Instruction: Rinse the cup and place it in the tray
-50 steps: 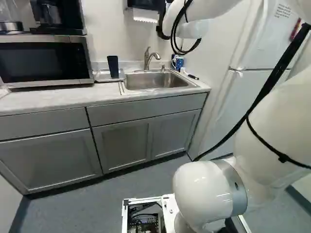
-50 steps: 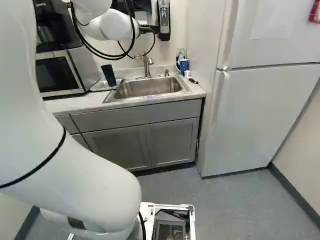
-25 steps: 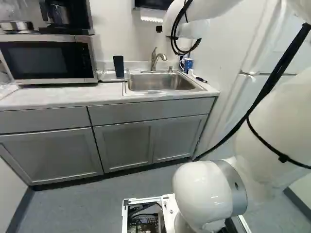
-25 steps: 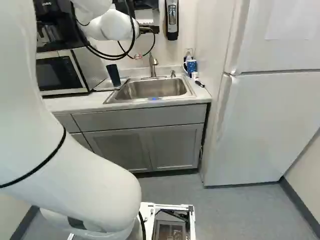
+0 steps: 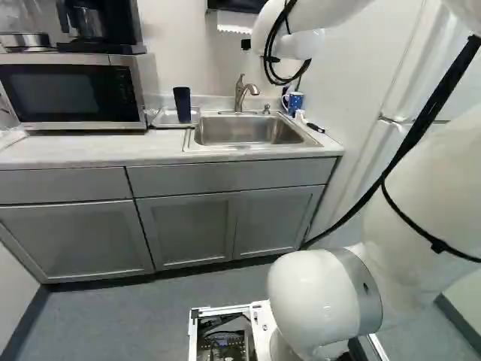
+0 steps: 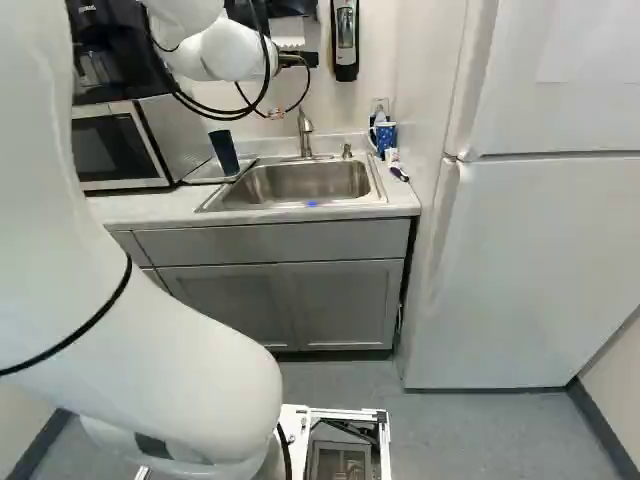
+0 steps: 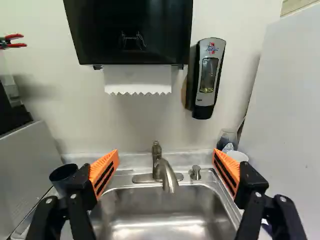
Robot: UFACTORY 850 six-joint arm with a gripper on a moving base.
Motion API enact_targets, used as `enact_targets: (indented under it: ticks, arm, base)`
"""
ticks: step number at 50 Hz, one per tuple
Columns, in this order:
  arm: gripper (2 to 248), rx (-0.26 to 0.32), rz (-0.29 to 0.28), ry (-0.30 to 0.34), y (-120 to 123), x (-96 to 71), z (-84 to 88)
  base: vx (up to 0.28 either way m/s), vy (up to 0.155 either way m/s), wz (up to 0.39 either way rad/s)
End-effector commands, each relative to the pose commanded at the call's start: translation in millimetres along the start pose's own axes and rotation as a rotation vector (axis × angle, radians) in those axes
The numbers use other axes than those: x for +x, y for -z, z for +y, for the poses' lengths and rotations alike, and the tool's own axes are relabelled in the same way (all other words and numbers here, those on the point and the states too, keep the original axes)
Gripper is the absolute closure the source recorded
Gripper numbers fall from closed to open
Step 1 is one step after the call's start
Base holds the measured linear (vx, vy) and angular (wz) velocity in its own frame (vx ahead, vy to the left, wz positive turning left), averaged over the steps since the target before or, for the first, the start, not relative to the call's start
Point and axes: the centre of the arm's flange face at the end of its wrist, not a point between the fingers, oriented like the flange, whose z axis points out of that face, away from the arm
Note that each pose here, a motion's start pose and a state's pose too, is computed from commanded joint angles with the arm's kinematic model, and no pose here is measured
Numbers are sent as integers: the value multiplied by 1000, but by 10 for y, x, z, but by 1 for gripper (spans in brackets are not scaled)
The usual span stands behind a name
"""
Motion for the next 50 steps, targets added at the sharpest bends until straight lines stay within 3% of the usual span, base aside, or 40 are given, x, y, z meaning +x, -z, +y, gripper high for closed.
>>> enact_targets:
  ticks: [11, 50]
  arm:
    - [3, 0, 0, 0, 0, 0, 0]
    - [3, 0, 0, 0, 0, 0, 0]
  base:
    - [77, -101, 87]
    - [71, -54, 290]
